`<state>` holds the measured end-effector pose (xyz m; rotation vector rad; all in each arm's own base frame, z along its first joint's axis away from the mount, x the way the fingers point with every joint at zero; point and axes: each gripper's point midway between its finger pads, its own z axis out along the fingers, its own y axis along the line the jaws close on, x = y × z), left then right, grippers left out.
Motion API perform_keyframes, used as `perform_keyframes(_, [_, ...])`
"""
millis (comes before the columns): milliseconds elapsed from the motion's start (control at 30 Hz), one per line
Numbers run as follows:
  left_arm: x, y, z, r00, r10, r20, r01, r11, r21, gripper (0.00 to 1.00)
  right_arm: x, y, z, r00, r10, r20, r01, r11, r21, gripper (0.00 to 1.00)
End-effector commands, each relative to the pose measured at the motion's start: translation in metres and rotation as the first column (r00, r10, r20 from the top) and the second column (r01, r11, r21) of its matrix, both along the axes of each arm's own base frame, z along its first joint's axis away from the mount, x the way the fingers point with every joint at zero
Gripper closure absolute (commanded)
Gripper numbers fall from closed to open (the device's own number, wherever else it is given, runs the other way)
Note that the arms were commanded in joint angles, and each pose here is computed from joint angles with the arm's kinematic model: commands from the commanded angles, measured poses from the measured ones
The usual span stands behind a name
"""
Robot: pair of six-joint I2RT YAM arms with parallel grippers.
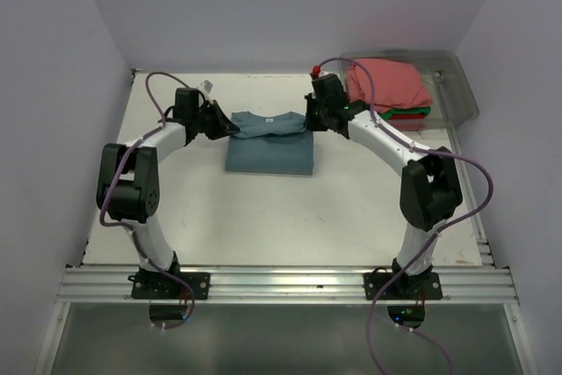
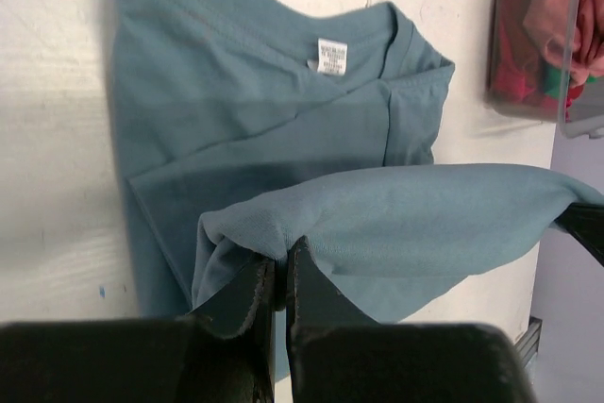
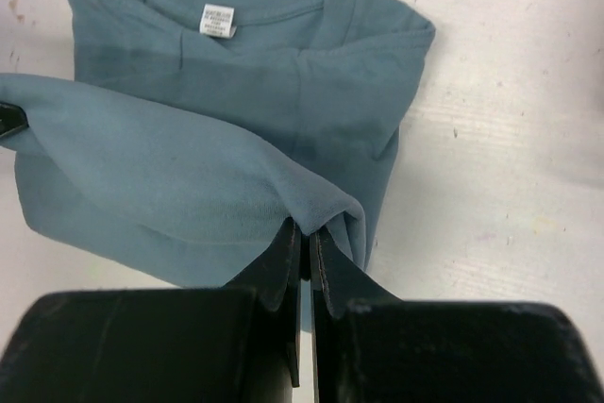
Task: Fold and stack the t-shirts
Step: Fold the long partially folded tshirt into a neat square
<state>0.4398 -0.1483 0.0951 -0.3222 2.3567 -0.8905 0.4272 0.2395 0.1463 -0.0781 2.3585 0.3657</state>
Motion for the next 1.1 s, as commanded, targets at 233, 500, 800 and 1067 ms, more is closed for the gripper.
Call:
perform_keyframes(233, [0.090, 0.013, 0.013, 0.990, 0.026, 0.141, -0.014, 0.996, -0.085, 0.98, 0.078, 0.011, -0.010, 0.995, -0.071, 0.069, 0.071, 0.997, -0.004, 1.00])
perform_keyframes(500, [0.149, 0.021, 0.064, 0.922, 0.053, 0.384, 0.025, 0.981, -0.194, 0.00, 0.161, -0.004, 0.001, 0.944, -0.252, 0.215, 0.270, 0.961, -0.062, 0.05])
perform_keyframes(800, [0.107, 0.029, 0.122, 0.855, 0.020, 0.518, 0.090, 0.978, -0.188, 0.00, 0.114, -0.019, 0.037, 0.925, -0.237, 0.298, 0.237, 0.971, 0.034, 0.01])
perform_keyframes(1067, [0.075, -0.005, 0.088, 0.886, -0.119, 0.448, 0.276, 0.912, -0.304, 0.16, 0.069, 0.047, 0.017, 0.996, 0.017, 0.088, -0.046, 0.940, 0.337, 1.00])
